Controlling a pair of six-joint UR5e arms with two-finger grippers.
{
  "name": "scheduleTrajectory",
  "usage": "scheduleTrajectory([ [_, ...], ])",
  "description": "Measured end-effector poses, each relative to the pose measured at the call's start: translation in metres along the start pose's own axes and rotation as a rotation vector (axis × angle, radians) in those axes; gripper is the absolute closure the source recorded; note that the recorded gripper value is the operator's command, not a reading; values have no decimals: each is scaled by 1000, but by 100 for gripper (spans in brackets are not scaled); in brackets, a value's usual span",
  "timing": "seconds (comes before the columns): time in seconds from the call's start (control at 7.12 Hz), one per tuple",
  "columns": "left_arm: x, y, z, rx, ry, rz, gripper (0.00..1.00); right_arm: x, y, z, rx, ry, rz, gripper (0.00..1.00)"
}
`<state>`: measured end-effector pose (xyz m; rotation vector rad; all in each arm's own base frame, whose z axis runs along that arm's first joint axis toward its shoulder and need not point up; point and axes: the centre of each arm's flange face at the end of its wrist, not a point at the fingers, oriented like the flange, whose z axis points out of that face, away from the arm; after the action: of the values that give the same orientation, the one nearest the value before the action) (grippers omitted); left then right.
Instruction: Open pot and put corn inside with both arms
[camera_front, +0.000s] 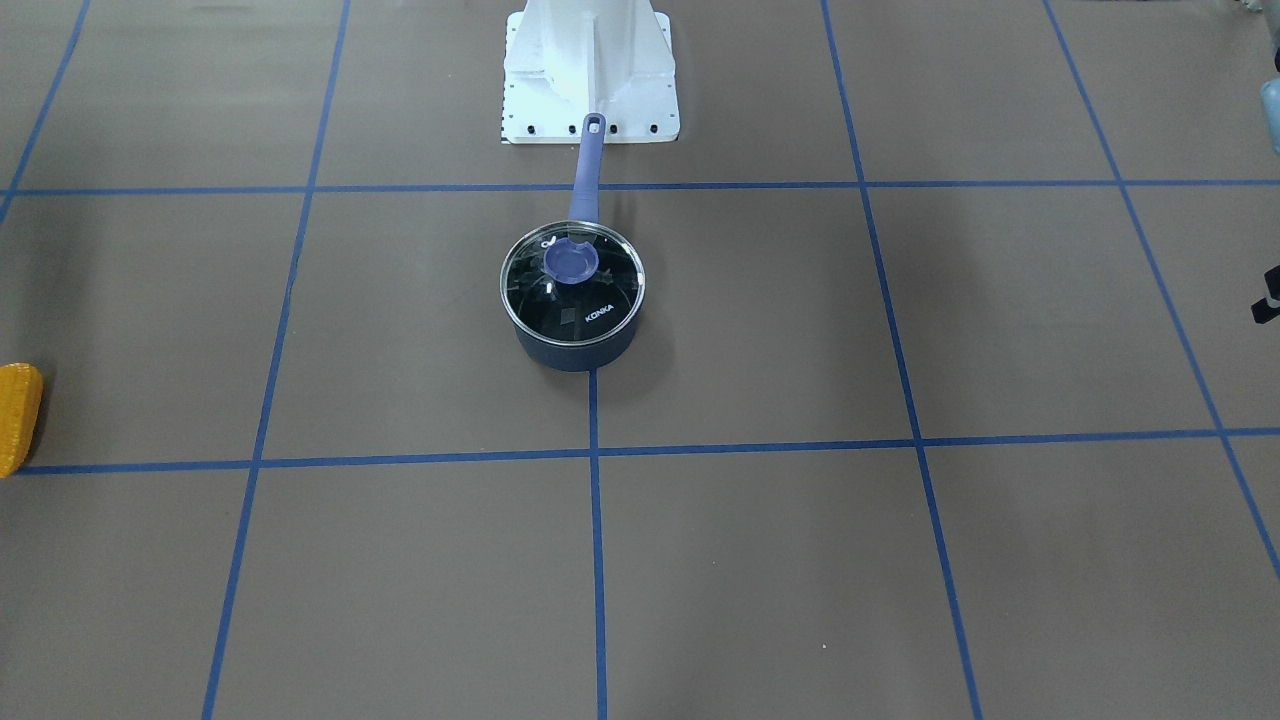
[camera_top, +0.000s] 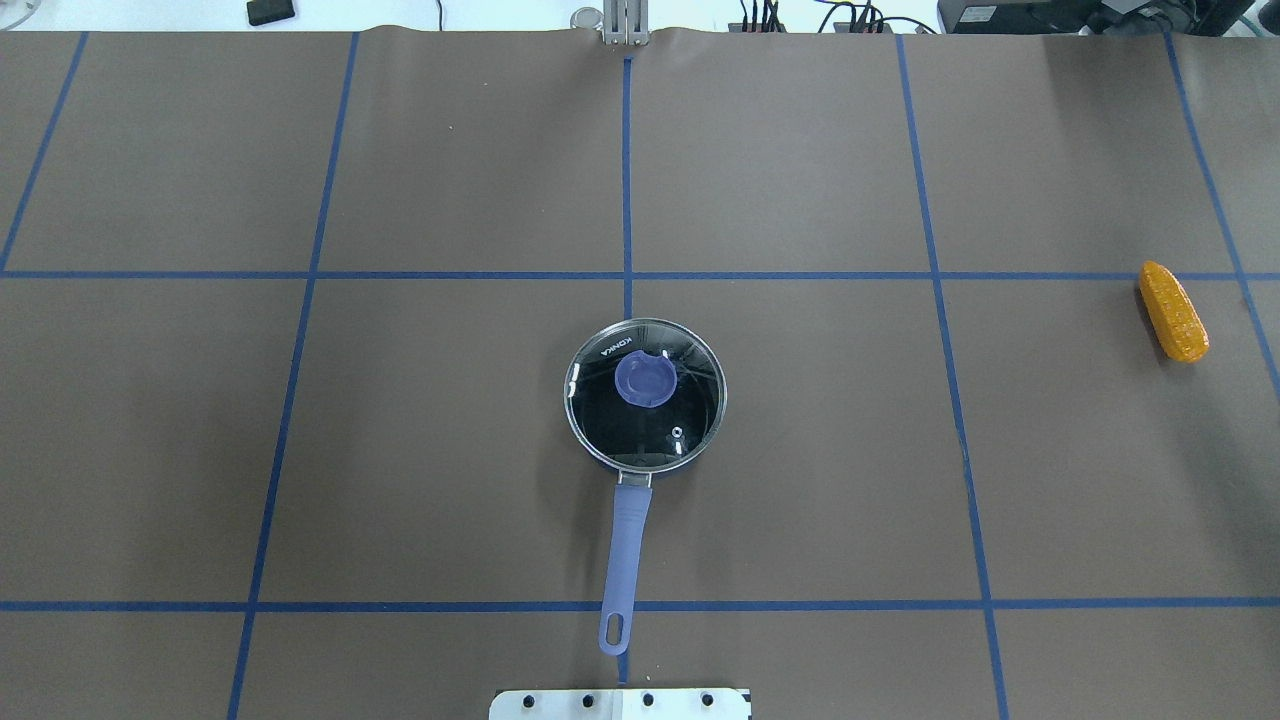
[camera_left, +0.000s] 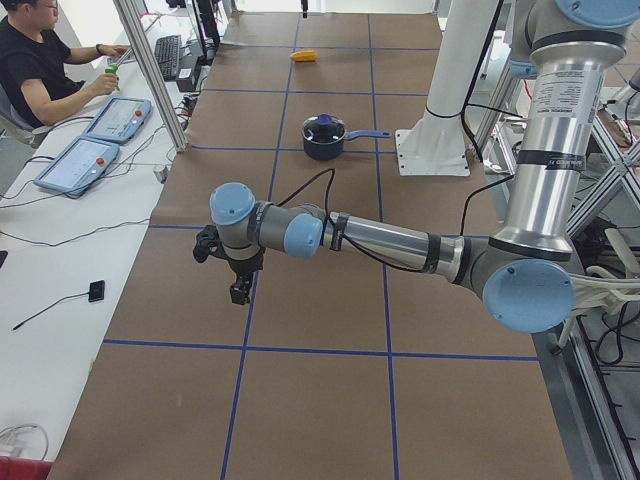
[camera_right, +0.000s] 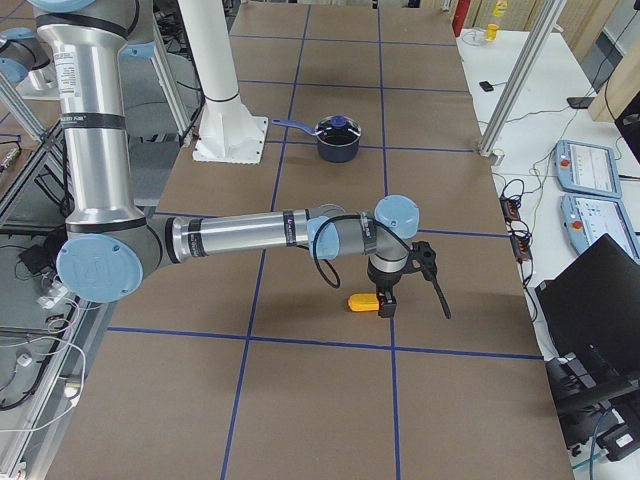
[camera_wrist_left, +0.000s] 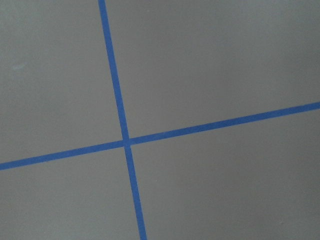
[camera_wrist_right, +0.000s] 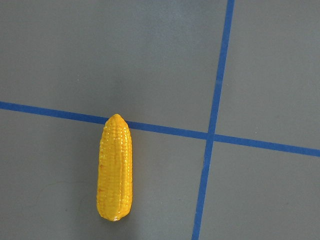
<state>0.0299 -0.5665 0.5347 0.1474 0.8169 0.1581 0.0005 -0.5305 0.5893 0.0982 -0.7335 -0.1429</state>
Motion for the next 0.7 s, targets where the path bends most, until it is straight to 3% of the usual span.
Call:
scheduleTrajectory([
  [0.28,94,-42,-5,18,53,-30,1,-15,-10,-1,3,-8,-28,0],
  [0.7,268,-94,-14,-35,101,-75,1,-36,-15,23,-41,-15,-55,0],
])
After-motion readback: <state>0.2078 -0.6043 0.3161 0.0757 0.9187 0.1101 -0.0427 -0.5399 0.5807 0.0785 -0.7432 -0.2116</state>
